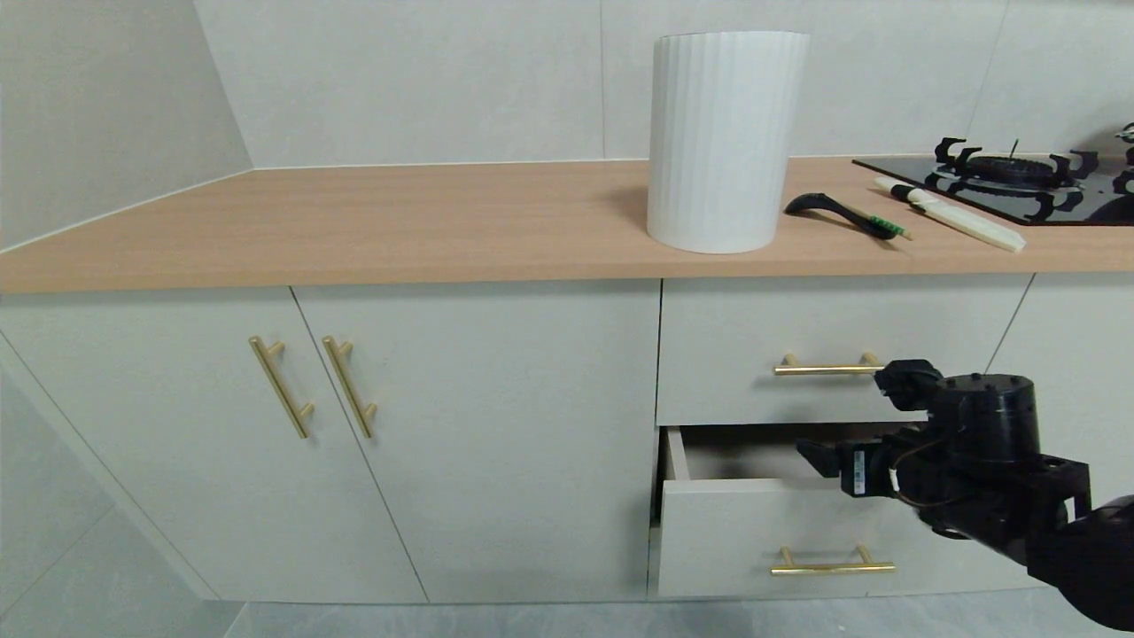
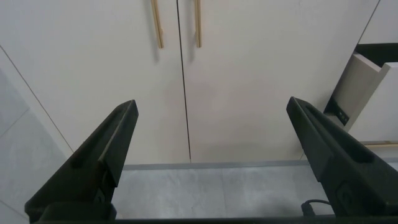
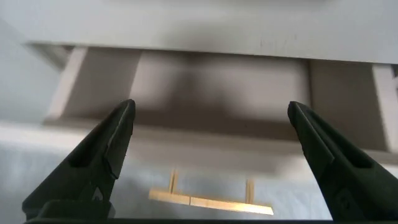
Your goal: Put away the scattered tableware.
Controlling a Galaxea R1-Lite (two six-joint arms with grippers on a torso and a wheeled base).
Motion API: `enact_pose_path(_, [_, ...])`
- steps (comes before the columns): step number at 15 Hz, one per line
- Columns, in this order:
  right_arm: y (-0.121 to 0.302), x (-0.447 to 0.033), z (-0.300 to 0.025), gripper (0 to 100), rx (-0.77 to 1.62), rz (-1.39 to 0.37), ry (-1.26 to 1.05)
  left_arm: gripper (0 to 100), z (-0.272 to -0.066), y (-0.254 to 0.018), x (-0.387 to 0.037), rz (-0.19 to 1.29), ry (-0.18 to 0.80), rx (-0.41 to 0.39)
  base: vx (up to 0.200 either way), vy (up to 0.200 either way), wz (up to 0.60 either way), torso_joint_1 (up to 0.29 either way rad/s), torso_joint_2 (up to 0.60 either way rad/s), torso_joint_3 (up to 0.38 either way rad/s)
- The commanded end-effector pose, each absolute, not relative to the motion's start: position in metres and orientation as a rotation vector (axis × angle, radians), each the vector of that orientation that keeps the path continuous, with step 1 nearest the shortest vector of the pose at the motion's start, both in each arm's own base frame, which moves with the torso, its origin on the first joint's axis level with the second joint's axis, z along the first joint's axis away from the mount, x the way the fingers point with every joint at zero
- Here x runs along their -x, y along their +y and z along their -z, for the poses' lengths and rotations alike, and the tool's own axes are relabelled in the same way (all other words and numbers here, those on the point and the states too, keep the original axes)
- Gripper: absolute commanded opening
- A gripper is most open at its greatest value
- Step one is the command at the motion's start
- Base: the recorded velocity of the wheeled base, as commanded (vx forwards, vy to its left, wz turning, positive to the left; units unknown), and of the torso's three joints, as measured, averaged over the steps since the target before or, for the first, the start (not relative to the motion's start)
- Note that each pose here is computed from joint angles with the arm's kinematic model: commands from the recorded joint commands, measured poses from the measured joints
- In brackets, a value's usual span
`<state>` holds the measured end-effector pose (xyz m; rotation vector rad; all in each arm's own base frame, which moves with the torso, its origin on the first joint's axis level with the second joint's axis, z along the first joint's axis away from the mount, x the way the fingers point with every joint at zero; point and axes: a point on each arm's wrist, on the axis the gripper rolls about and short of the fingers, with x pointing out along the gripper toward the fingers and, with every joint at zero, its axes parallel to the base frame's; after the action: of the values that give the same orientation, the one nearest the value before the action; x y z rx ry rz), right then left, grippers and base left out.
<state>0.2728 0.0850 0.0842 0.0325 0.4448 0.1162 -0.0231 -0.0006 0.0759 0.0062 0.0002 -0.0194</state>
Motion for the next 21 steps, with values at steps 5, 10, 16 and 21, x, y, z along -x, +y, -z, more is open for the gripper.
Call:
enact_pose_path(5, [0.088,-0.285,-0.037,100,-0.005,-0.065,0.54,100,-0.076,-0.001,0.023,0.018,0.001,-0.006,0.0,0.0,0.0,0.0,0.0,0.0])
enact_pose_path(10, [0.086,-0.277,-0.048,100,-0.001,-0.074,0.542,100,-0.076,-0.001,0.023,0.018,0.001,-0.006,0.0,0.0,0.0,0.0,0.0,0.0])
enact_pose_path(16, [0.08,-0.252,-0.08,100,0.013,-0.154,0.643,100,-0.076,-0.001,0.023,0.018,0.001,-0.006,0.0,0.0,0.0,0.0,0.0,0.0])
enact_pose_path(21, [0.076,-0.234,-0.089,100,0.079,-0.216,0.78,100,-0.076,-0.001,0.023,0.018,0.001,-0.006,0.0,0.0,0.0,0.0,0.0,0.0])
